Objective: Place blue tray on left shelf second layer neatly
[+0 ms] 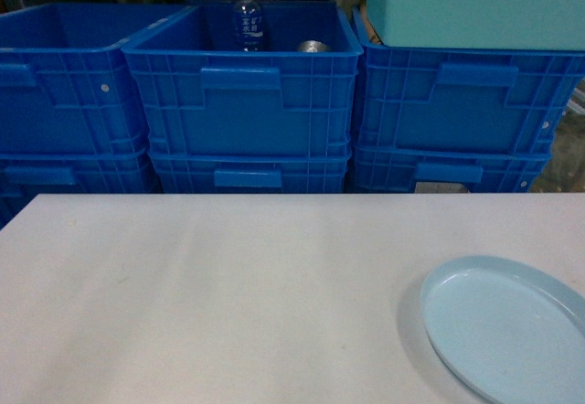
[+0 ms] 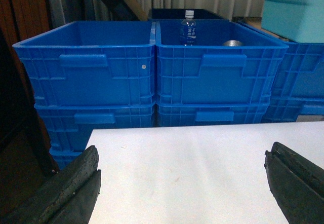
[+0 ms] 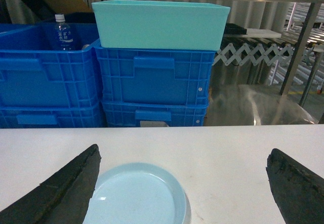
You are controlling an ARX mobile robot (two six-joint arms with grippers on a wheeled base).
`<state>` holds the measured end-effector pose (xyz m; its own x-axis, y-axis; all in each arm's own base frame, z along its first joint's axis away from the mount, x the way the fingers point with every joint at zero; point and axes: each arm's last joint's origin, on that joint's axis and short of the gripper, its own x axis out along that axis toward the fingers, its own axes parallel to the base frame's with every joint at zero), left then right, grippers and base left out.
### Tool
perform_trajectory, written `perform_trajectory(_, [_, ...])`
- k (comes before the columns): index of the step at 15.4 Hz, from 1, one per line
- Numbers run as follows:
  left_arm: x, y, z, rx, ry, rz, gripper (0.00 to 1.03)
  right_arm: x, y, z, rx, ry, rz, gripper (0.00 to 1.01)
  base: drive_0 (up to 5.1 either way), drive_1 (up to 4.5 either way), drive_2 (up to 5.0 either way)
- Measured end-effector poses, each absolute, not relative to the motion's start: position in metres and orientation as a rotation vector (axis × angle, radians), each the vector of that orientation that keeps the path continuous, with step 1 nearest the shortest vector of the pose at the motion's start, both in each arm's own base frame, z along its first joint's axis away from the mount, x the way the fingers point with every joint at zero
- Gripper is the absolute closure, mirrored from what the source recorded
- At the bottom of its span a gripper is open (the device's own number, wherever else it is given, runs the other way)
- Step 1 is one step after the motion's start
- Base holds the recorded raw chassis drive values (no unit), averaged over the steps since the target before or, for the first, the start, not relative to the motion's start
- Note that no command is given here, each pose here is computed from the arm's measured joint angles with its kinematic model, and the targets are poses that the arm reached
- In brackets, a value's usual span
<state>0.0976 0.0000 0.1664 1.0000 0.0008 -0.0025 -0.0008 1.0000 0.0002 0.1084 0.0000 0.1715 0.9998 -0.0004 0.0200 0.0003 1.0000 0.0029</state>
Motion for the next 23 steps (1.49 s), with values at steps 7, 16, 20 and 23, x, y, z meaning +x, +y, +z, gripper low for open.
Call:
perform_trajectory(7, [0.098,0.000,0.166,0.000,0.002,0.001,0.05,0.108,0.000,0.171,0.003,-0.020,0.000,0.03,0.0,0.00,0.0])
perform_trajectory(16, [0.098,0.000,0.166,0.000,0.002,0.001,0.05,0.125,0.003,0.167,0.089,0.081,0.098,0.03,0.0,0.00,0.0])
perform_trajectory(20, [0.098,0.000,0.166,0.000,0.002,0.001,0.05,0.254,-0.046,0.182,0.499,0.382,0.182,0.03,0.0,0.00,0.0])
perform_trajectory(23, [0.098,0.000,0.166,0.000,0.002,0.001,0.05,0.263,-0.066,0.131,0.451,0.573,0.156,0.03,0.0,0.00,0.0])
